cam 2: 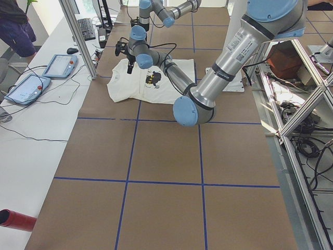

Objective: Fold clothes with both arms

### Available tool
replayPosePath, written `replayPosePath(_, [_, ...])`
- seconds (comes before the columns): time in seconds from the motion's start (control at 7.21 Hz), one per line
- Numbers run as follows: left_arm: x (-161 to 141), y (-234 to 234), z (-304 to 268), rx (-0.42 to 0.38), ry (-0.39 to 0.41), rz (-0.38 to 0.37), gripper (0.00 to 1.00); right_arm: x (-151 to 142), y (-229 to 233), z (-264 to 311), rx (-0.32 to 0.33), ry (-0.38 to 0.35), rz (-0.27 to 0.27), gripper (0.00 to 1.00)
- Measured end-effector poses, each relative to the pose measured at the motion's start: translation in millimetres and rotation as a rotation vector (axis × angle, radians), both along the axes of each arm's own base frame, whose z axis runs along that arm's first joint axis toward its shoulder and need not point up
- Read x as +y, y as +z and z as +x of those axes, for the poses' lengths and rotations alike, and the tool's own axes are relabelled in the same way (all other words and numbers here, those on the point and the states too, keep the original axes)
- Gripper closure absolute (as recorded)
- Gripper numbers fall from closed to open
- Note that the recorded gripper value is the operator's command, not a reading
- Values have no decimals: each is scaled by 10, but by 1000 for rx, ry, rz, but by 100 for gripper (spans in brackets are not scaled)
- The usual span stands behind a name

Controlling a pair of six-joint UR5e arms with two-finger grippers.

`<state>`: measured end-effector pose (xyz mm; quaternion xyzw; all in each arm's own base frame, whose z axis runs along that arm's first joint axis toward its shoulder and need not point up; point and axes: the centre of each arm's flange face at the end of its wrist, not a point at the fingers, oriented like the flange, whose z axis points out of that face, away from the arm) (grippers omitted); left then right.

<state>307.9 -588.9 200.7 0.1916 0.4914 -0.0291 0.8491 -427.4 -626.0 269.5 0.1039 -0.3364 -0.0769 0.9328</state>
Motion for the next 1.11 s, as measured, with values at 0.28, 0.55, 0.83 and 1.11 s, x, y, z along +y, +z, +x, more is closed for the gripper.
replayPosePath(0.28, [86,58,-284,-19,1,19,0,-239,-105,-479,45,-7,8,0])
replayPosePath(0.55, [98,66,-338,-20,0,21,0,-304,-8,-888,79,-23,17,0])
replayPosePath(0.83, [99,68,-345,-20,0,21,0,-281,46,-1118,112,-30,24,0])
replayPosePath(1.11, [97,66,-343,-20,1,21,0,-310,47,-1197,137,-25,32,0])
